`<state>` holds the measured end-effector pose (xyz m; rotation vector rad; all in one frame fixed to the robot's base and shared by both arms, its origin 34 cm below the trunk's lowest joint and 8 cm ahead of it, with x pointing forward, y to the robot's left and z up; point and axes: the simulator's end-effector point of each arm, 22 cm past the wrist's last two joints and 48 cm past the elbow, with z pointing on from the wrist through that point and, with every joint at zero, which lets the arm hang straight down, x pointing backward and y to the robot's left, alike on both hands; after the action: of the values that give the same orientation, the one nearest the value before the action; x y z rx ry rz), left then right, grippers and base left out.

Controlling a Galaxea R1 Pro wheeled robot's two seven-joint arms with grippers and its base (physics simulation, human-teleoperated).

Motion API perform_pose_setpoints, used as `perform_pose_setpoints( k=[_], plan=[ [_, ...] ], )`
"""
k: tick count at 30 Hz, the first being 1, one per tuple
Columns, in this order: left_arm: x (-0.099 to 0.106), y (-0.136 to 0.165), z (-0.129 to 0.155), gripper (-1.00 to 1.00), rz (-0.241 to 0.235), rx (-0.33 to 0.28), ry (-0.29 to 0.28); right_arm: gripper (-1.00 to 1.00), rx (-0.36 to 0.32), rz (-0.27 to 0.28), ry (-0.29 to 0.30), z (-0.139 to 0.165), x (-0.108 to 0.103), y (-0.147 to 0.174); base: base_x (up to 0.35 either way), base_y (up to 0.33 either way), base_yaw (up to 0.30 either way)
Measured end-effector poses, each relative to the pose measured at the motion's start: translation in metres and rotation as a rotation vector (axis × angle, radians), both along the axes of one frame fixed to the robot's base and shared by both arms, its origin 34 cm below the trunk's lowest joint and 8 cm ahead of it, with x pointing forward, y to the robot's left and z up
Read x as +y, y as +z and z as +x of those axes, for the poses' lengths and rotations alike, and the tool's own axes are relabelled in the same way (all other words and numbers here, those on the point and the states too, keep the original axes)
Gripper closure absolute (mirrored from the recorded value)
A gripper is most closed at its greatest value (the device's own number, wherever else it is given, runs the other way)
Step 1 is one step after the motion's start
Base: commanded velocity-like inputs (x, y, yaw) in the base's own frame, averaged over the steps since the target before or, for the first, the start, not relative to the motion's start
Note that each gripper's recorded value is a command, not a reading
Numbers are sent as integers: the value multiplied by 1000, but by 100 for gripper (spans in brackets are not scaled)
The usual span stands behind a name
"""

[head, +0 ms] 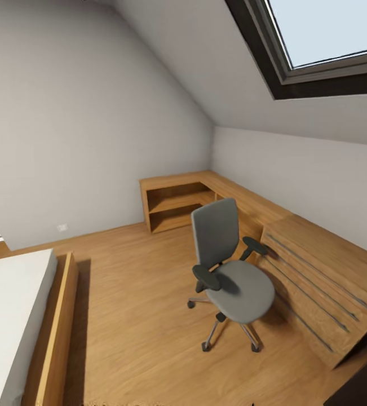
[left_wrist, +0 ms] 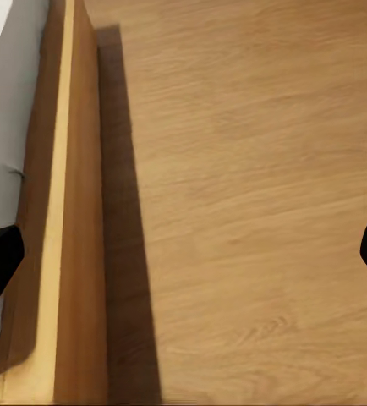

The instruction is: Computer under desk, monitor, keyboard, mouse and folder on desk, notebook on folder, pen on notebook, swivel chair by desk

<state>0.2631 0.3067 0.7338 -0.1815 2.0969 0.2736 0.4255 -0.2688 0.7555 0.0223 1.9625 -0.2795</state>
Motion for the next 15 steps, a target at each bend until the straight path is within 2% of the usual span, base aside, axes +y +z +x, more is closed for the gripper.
perform_pose_setpoints(
  k=[7,15],
  plan=[
    [1,0,-1,-100,1,3,5,-100,15,-4,-2,-2,-1,-3,13,0,287],
    [3,-1,-2,-100,4,6,7,-100,20,-7,-8,-3,-4,-4,270,0,287]
  ],
)
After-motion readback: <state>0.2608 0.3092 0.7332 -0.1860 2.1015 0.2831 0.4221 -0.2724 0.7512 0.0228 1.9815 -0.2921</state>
